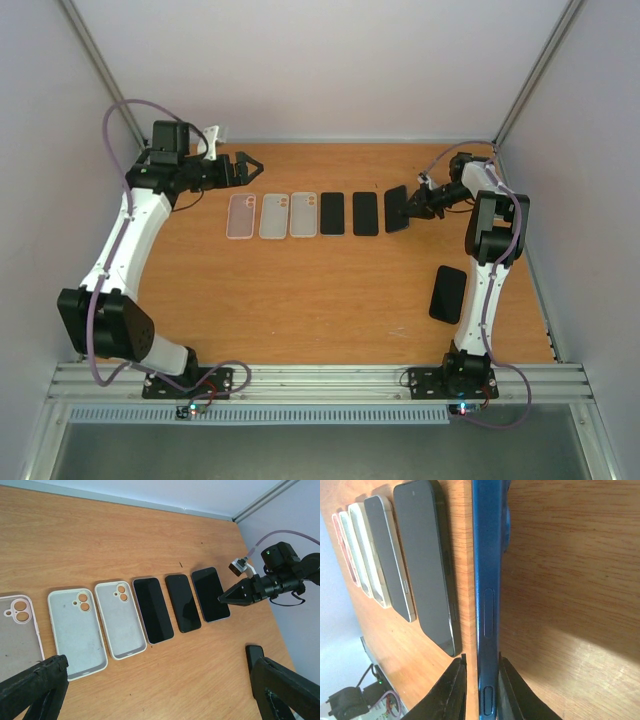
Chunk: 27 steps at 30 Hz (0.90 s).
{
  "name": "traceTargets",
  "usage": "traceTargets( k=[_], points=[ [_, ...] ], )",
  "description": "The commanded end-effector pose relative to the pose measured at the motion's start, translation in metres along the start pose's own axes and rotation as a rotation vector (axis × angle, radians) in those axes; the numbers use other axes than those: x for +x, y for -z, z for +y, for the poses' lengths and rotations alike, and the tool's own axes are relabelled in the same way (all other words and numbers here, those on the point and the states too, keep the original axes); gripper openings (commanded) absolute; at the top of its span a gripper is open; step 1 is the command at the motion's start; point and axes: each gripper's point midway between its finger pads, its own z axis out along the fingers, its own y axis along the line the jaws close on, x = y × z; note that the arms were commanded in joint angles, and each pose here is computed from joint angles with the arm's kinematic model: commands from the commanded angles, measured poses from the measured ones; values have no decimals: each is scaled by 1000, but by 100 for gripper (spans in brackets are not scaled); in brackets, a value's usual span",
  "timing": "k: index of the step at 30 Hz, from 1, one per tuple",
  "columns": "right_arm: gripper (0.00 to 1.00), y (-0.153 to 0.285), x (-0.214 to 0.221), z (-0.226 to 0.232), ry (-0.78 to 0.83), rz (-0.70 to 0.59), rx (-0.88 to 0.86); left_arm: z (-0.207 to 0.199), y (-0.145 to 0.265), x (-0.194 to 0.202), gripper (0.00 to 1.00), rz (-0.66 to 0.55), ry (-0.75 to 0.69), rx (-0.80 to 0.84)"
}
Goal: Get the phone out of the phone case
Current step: Place the phone at the center of the board.
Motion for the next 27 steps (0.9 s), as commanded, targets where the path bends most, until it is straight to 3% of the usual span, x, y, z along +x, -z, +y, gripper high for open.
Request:
traceTargets(
  k=[1, 15, 23, 27],
  points=[
    [18, 2, -2, -9, 14, -4, 27, -9, 4, -18, 99, -51, -34, 28],
    [24, 4, -7, -26, -1, -9, 80, -7, 1, -18, 99, -48, -26, 24],
    [40, 12, -6, -23, 12, -15, 104, -7, 1, -17, 99, -49, -25, 23],
    [56, 31, -6, -20, 35, -40, 144, -8, 4, -17, 99, -57, -32, 18]
  ],
)
